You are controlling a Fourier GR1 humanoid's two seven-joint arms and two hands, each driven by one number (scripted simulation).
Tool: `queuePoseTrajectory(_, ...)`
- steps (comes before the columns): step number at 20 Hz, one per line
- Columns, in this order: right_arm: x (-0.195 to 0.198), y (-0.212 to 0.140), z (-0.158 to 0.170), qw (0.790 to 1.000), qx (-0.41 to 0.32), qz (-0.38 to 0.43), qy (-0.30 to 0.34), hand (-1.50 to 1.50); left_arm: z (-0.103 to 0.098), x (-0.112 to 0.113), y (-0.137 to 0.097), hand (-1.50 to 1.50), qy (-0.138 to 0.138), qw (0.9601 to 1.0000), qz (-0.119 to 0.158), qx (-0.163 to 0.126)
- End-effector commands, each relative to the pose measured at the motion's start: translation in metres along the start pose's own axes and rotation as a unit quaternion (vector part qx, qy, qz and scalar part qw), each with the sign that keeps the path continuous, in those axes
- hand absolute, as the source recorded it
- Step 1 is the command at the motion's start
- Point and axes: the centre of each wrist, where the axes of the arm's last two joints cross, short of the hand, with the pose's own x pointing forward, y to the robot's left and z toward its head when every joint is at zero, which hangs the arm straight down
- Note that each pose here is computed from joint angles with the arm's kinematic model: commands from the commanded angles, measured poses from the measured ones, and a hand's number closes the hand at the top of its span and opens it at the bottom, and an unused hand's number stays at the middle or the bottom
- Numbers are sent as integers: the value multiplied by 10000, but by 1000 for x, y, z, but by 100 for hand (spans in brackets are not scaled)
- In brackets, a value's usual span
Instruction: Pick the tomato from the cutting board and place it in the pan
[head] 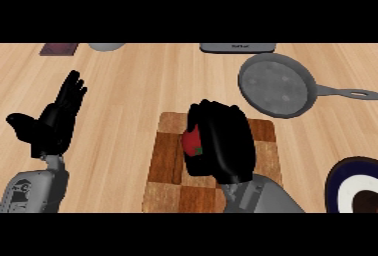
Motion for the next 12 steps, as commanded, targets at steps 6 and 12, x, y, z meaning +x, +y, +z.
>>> queuePoseTrajectory(6,-54,-41,-62,9827,-860,-1508,645,150,0,3,3,0,0,10000,24,-6)
queuePoseTrajectory(12,-148,-56,-88,9865,-961,-913,963,150,1,3,-10,0,37,10000,33,1)
